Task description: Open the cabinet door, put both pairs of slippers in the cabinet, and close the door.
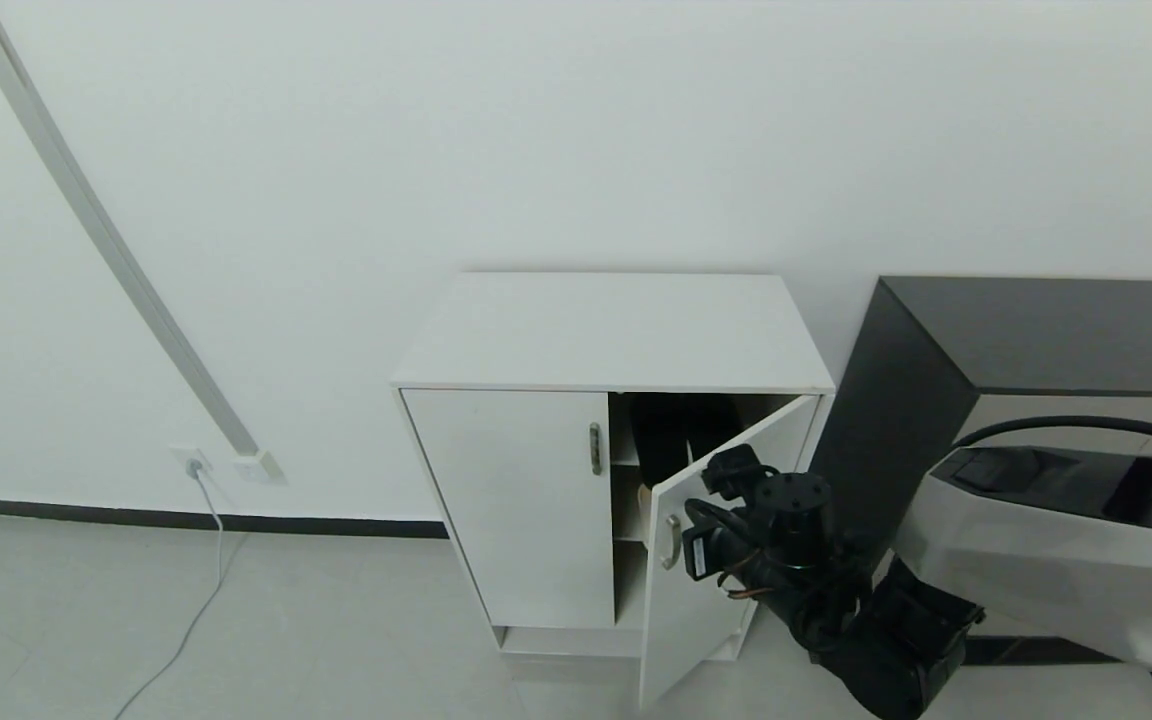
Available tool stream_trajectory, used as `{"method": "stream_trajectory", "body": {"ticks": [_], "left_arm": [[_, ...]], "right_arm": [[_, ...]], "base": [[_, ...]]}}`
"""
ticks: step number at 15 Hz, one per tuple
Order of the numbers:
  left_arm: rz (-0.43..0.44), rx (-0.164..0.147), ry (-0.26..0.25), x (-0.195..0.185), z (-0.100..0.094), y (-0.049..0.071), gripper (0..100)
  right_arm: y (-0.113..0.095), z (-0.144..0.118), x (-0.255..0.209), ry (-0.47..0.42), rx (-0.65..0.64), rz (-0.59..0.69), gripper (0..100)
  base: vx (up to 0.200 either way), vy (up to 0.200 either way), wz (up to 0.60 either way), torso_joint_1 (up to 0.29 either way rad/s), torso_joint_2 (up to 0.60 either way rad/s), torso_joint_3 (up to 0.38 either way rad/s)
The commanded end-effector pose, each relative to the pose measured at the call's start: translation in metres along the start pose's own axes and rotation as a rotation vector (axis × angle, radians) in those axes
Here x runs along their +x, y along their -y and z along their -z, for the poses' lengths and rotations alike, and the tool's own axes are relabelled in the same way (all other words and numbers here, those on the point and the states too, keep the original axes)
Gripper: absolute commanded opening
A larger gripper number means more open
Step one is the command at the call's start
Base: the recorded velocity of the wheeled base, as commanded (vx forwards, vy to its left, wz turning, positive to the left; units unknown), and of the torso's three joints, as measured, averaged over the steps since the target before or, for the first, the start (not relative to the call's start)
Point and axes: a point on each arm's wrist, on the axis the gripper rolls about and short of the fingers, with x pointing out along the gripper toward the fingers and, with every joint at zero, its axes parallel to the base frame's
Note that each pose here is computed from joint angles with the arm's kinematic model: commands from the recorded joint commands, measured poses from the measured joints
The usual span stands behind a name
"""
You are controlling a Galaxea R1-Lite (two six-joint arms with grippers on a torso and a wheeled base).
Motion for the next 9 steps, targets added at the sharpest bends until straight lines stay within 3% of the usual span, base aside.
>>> {"method": "stream_trajectory", "body": {"ticks": [1,9], "left_arm": [[0.000,0.000,-0.001,0.000,0.000,0.000,0],[0.000,0.000,-0.001,0.000,0.000,0.000,0]], "right_arm": [[0.003,0.005,0.015,-0.019,-0.003,0.013,0],[0.013,-0.011,0.047,-0.006,-0.005,0.037,0]], "base": [[0.000,0.000,0.00,0.000,0.00,0.000],[0.000,0.000,0.00,0.000,0.00,0.000]]}}
